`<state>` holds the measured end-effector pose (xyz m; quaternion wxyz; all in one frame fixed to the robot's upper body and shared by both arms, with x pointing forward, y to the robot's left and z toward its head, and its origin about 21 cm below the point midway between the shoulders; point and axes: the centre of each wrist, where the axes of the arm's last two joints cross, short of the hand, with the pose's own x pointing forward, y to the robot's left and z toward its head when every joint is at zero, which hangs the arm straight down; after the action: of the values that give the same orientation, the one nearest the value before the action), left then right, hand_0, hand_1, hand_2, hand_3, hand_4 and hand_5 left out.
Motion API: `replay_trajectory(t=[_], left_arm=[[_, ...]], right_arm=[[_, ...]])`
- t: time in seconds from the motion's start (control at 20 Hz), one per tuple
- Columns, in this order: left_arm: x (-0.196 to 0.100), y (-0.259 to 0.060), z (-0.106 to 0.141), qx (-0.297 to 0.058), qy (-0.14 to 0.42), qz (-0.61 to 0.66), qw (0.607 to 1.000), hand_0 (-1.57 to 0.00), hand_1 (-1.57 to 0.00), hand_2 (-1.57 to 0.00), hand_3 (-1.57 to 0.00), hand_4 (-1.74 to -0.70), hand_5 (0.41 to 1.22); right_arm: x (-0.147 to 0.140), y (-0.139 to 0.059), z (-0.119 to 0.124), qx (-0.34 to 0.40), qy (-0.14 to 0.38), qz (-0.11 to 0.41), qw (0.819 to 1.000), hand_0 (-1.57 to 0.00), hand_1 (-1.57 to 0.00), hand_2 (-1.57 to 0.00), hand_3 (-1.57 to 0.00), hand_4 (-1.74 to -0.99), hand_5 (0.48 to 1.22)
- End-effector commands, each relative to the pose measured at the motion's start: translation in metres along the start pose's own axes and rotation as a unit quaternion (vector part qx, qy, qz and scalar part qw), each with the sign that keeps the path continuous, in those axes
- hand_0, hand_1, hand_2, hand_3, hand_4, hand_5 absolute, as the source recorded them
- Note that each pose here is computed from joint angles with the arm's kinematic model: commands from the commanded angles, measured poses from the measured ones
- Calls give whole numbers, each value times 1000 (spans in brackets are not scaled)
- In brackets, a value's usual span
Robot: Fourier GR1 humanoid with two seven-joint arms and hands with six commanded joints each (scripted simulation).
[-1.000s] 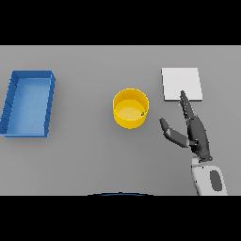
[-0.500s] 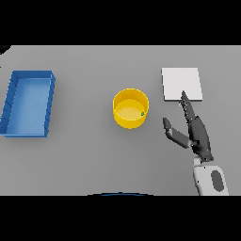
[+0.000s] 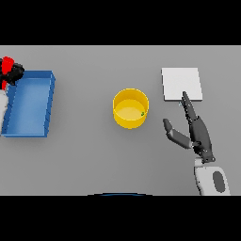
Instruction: Pick up the red beaker and tilt it to pour out 1 green nut into yellow bowl. Pick up the yellow bowl and place it on the metallic measuring scale.
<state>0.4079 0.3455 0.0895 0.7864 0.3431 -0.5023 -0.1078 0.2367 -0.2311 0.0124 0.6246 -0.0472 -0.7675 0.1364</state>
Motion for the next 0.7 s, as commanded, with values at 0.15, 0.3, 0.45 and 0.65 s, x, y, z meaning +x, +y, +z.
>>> replay_trajectory(t=[0.15,0.3,0.45,0.65], left_arm=[[-5,11,29,-80,-38,-7,996,-940,-860,-817,-843,-1126,705],[-2,19,36,-114,-23,-33,993,-481,-440,-418,-431,-915,651],[-6,10,36,-117,0,-77,990,-246,-225,-213,-220,-828,627],[-1,12,39,-96,-22,-91,991,-100,-91,-87,-90,-783,631]], right_arm=[[-5,4,0,1,7,1,1000,1,1,1,1,-1149,670],[-4,5,-1,0,8,-3,1000,1,1,1,1,-1155,670],[0,4,0,-3,0,10,1000,1,1,1,1,-1156,665],[-1,0,-3,-8,10,22,1000,1,1,1,1,-1154,657]])
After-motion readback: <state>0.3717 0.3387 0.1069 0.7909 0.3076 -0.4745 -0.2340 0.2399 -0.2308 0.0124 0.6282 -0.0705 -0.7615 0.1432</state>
